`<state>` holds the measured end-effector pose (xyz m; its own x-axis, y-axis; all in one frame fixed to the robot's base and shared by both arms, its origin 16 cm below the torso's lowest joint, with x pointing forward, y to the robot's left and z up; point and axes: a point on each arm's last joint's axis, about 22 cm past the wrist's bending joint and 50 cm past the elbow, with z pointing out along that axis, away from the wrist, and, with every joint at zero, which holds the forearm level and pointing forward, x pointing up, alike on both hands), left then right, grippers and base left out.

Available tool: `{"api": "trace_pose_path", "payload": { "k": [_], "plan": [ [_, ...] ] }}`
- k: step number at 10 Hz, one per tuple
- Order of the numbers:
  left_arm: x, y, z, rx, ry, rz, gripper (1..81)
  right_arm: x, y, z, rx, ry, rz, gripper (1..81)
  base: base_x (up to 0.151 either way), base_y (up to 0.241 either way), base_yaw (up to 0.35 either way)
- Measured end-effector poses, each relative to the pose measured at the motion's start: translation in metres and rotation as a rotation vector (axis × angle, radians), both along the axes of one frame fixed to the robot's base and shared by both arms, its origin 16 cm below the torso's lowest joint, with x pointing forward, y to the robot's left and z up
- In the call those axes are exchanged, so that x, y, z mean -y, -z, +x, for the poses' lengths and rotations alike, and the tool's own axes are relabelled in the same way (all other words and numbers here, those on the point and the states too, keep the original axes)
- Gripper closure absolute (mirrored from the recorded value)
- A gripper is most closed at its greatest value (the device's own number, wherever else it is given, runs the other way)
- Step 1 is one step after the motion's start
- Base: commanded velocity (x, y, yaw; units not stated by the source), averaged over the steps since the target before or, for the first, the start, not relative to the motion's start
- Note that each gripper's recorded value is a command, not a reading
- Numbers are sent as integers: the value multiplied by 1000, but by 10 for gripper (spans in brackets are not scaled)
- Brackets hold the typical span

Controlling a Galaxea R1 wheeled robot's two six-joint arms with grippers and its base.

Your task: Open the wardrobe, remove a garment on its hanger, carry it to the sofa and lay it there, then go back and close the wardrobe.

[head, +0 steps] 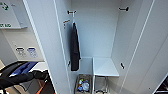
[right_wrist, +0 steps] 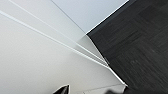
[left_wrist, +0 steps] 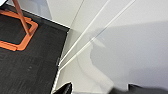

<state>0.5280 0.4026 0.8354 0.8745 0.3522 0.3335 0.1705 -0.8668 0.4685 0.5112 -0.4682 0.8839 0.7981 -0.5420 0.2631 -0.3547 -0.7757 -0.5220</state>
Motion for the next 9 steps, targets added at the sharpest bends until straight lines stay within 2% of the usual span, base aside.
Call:
{"api": "trace_pose_path", "payload": {
  "k": [1,2,3,4,5,6,8,9],
  "plan": [
    [22,0,-3,2,36,-23,10,-25,-4,-10,-4,-55,23,10,0,0,0],
    [47,0,-2,3,71,-44,10,-66,-9,-25,-8,-138,65,10,0,0,0],
    [77,0,2,13,112,-68,10,-115,-15,-39,-8,-231,120,10,0,0,0],
    [120,3,-4,0,178,-103,10,-150,-19,-47,-1,-290,165,10,0,0,0],
    [165,12,-12,-14,203,-169,10,-213,-21,-67,2,-386,255,10,0,0,0],
    [183,15,-17,-14,248,-173,10,-232,-10,-80,-21,-411,287,10,0,0,0],
    [189,64,-67,-123,257,-185,10,-255,22,-97,-64,-423,320,10,0,0,0],
    [182,88,-90,-168,246,-182,10,-254,41,-101,-84,-413,312,10,0,0,0]
  ]
}}
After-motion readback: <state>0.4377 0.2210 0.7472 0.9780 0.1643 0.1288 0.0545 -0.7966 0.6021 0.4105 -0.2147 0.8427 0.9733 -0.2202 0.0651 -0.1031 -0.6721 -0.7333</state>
